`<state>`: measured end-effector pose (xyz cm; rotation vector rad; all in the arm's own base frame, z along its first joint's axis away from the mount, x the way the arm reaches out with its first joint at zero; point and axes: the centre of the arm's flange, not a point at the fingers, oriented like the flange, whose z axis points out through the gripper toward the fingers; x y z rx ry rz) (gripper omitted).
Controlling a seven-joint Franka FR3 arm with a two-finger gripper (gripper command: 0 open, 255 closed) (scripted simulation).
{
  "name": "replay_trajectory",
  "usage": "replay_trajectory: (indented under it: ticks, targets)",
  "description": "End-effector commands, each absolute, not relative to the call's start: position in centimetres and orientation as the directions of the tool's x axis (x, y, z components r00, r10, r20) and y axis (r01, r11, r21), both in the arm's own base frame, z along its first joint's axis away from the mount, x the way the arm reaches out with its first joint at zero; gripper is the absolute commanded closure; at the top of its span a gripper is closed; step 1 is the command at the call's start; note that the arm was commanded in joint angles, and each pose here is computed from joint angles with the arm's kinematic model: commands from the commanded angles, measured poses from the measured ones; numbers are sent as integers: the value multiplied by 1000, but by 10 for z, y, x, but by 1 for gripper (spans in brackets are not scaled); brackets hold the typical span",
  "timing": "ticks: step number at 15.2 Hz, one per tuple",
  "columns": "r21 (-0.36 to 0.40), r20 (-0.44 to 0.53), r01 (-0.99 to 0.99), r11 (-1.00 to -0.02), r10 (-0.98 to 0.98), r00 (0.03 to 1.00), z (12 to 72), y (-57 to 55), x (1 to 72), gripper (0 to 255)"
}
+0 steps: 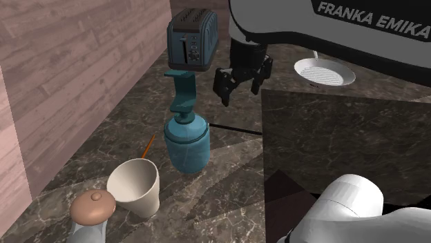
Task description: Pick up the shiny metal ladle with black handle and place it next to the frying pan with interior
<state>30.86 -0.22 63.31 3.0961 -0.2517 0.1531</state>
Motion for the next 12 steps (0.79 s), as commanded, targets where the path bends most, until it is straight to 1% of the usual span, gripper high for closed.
replay_trajectory:
  ticks: [1,4,6,9,12]
  targets:
    - [23,101,-163,-986,-160,982,633,-2,309,0]
    - [55,60,28,-998,32,998,601,-9,335,0]
    - [71,30,156,-985,158,987,580,-11,353,0]
    - [89,-18,343,-935,342,939,546,-11,378,0]
    - [96,-69,517,-851,512,856,512,-8,402,0]
